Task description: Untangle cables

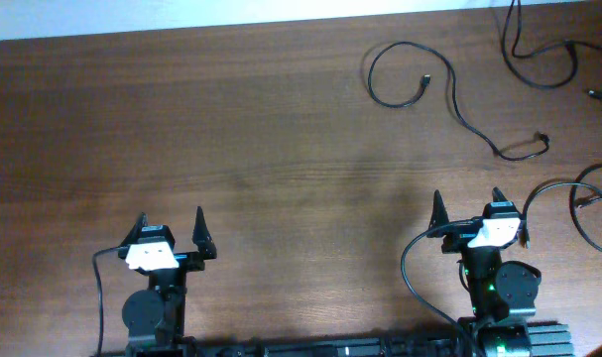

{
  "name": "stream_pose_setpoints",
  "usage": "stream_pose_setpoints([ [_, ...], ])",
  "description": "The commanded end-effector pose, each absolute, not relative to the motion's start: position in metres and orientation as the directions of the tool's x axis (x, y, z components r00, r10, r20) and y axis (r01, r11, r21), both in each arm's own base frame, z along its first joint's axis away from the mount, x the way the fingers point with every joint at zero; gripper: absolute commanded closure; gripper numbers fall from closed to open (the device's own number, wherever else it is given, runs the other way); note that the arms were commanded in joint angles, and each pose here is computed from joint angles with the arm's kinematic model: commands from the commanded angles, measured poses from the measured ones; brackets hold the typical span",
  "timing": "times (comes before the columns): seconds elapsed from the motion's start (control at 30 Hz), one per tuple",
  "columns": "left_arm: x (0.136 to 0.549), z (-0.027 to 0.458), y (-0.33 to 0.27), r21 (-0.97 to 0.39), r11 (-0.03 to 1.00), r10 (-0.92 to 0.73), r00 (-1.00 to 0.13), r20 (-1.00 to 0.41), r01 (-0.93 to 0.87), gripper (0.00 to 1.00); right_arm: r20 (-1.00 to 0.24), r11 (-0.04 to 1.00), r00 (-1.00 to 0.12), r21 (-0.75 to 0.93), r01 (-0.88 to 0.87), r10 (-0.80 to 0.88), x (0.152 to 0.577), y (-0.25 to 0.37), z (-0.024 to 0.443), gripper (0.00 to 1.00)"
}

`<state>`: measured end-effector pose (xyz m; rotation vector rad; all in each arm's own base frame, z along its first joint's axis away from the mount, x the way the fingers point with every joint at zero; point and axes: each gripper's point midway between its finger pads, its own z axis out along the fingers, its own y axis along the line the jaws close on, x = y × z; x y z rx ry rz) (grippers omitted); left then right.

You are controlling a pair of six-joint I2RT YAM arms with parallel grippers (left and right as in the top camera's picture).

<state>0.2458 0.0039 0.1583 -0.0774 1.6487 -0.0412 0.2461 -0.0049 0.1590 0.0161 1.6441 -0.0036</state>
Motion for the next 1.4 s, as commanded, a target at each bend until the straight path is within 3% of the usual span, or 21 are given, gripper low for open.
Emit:
stream_pose_setpoints([
  [0.0,0.2458,0.1557,-0.0003,-0.003,1.0,-0.002,-0.082,-0.997,0.006,0.01,-0.997,1.0,-0.075,0.018,0.013,0.019,0.246,-0.0044,0.1567,0.01],
  [1.37,0.2459,0.1565,0.0021,-0.003,1.0,-0.003,-0.079,-0.997,-0.008,0.01,-0.997,1.0,-0.075,0.018,0.013,0.019,0.246,-0.0045,0.1567,0.01],
])
